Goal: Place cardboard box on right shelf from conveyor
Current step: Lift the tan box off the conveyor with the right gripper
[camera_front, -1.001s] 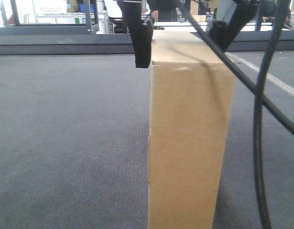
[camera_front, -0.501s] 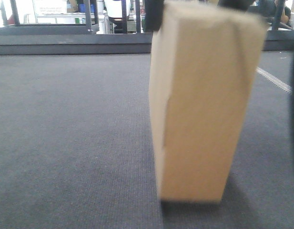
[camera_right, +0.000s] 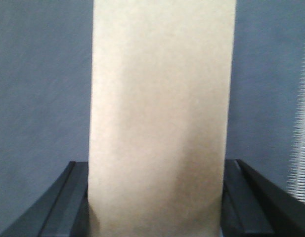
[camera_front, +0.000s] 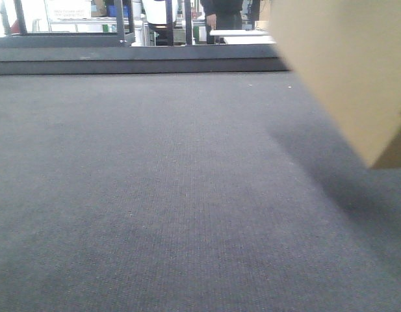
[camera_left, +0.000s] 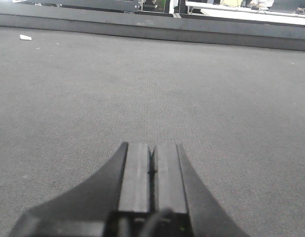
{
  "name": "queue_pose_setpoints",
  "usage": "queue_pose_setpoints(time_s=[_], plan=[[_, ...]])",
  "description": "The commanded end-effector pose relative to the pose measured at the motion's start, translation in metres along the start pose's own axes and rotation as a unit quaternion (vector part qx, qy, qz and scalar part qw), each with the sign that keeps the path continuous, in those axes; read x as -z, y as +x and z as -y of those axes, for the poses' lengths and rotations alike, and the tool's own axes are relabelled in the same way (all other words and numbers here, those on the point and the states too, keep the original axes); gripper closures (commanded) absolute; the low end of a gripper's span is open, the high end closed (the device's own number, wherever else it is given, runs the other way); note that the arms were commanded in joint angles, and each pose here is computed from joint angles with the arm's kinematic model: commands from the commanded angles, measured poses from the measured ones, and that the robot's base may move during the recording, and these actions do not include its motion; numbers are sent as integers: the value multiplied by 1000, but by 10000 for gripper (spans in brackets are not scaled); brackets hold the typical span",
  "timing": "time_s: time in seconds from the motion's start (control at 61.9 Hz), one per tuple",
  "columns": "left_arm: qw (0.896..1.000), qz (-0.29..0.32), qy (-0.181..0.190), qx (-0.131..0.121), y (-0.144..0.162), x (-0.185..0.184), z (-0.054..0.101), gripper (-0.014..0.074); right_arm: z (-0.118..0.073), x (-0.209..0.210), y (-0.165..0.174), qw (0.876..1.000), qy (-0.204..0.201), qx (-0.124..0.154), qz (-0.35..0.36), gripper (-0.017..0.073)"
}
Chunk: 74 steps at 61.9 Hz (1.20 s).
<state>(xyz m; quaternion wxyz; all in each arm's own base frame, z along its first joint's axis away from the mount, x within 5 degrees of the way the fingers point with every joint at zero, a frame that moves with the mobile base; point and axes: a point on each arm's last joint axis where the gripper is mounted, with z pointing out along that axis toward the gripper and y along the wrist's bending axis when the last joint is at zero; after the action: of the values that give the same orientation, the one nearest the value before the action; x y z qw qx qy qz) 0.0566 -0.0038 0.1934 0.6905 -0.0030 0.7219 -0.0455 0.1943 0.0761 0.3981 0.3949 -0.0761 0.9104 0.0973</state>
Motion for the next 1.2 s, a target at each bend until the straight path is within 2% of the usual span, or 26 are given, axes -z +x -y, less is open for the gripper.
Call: queue_pose_setpoints(time_s=[0.0,0.048,0.113,0.258,0.468,0.678,0.759,0.824,0.921,1.082,1.13,1.179], plan=[[999,47,-1,2,-9,1,0,713,20,25,1,994,9,-1,109,211],[999,47,-1,2,-9,1,0,713,33,31,11,991,32,-3,131,211],[999,47,-1,2,-9,1,0,713,45,37,24,986,60,10,155,211],[999,47,-1,2,-9,1,0,713,56,50,53,973,93,28,208,211],[999,47,-1,2,-9,1,0,713,52,67,84,950,105,30,293,211],[999,47,-1,2,-9,1,0,713,47,80,124,920,113,36,373,211],[999,47,-1,2,-9,1,0,713,45,84,140,909,110,28,401,211],[999,47,-1,2,-9,1,0,713,44,87,151,901,101,11,422,211],[999,47,-1,2,-9,1,0,713,42,89,161,895,90,-12,436,211],[999,47,-1,2,-9,1,0,713,44,93,171,894,129,24,429,211],[999,47,-1,2,-9,1,0,713,45,94,172,892,138,28,429,211],[999,47,-1,2,-9,1,0,713,46,94,173,892,137,20,430,211]])
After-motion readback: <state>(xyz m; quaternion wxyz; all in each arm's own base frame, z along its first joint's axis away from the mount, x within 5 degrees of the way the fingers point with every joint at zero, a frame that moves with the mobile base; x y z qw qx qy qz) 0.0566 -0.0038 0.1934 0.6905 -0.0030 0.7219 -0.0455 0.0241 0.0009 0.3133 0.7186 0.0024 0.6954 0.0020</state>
